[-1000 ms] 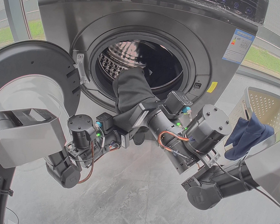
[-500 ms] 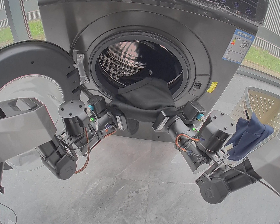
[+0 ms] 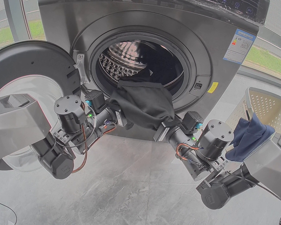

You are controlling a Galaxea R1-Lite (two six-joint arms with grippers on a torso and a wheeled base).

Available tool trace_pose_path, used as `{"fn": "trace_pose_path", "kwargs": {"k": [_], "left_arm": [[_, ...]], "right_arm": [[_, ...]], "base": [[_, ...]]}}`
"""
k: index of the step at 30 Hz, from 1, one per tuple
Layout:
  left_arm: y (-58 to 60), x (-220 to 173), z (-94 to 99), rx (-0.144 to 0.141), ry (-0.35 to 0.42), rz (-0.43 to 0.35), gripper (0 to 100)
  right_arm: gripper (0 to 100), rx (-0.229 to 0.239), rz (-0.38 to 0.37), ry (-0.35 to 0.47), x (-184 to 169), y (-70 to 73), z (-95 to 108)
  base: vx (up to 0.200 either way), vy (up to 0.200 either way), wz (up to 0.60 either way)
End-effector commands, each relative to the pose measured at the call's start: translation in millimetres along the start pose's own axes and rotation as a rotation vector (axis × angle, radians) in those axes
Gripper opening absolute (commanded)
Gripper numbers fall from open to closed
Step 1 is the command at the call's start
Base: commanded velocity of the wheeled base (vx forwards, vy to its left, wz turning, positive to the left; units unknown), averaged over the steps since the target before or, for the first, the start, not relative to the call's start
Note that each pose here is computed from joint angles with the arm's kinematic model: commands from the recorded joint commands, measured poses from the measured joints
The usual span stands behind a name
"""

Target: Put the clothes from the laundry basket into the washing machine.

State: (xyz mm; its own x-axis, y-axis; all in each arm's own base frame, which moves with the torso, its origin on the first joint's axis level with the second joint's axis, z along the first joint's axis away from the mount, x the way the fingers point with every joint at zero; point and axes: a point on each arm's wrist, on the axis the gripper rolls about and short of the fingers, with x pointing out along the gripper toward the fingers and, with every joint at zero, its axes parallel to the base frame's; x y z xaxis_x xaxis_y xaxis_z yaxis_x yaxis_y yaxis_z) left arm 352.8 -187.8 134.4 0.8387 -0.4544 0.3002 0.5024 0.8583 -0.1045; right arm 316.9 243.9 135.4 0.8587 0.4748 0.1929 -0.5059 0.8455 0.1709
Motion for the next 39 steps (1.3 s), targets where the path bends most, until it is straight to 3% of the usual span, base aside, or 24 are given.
{"fn": "trace_pose_path", "kwargs": {"k": [1, 5, 6, 9, 11, 14, 18, 22, 27, 32, 37, 39], "left_arm": [[1.1, -1, 15.5, 0.001, -0.035, 0.004, 0], [0.4, -5, 23.1, 0.002, -0.044, 0.014, 0], [-1.4, -9, 28.8, 0.003, -0.045, 0.015, 0], [-4.5, -22, 30.1, 0.005, -0.006, 0.013, 0], [-6.7, -31, 28.9, 0.003, 0.022, 0.01, 0], [-9.5, -47, 30.1, 0.001, 0.058, 0.003, 0], [-16.4, -68, 42.5, -0.016, 0.072, -0.022, 0], [-18.4, -82, 55.5, -0.027, 0.063, -0.03, 0], [-25.0, -115, 59.9, -0.052, 0.125, -0.085, 0], [-24.8, -117, 58.2, -0.053, 0.134, -0.085, 0], [-9.0, -117, 59.8, -0.061, 0.13, -0.037, 0], [-8.4, -118, 59.8, -0.072, 0.133, -0.042, 0]], "right_arm": [[100, -0.034, 0.007, 0.082, -20, -5.3, -8], [100, -0.093, 0.077, 0.174, -43, -9.2, -19], [100, -0.113, 0.134, 0.19, -56, -8.7, -18], [100, -0.133, 0.207, 0.208, -76, -7.2, -17], [100, -0.134, 0.21, 0.229, -85, -8.1, -17], [100, -0.134, 0.203, 0.253, -98, -12.5, -16], [100, -0.12, 0.185, 0.217, -107, -16.6, -8], [100, -0.1, 0.143, 0.206, -108, -26.2, -2], [100, -0.085, 0.054, 0.186, -103, -29.7, -2], [100, -0.071, 0.044, 0.197, -103, -30.8, -5], [100, -0.072, 0.009, 0.197, -102, -40.1, -5], [100, -0.072, 0.004, 0.19, -100, -42.1, -4]], "base": [[0.0, 0.0, 0.0], [0.0, 0.0, 0.0], [0.0, 0.0, 0.0], [0.0, 0.0, 0.0], [0.0, 0.0, 0.0], [0.0, 0.0, 0.0], [0.0, 0.0, 0.0], [0.0, 0.0, 0.0], [0.0, 0.0, 0.0], [0.0, 0.0, 0.0], [0.0, 0.0, 0.0], [0.0, 0.0, 0.0]]}}
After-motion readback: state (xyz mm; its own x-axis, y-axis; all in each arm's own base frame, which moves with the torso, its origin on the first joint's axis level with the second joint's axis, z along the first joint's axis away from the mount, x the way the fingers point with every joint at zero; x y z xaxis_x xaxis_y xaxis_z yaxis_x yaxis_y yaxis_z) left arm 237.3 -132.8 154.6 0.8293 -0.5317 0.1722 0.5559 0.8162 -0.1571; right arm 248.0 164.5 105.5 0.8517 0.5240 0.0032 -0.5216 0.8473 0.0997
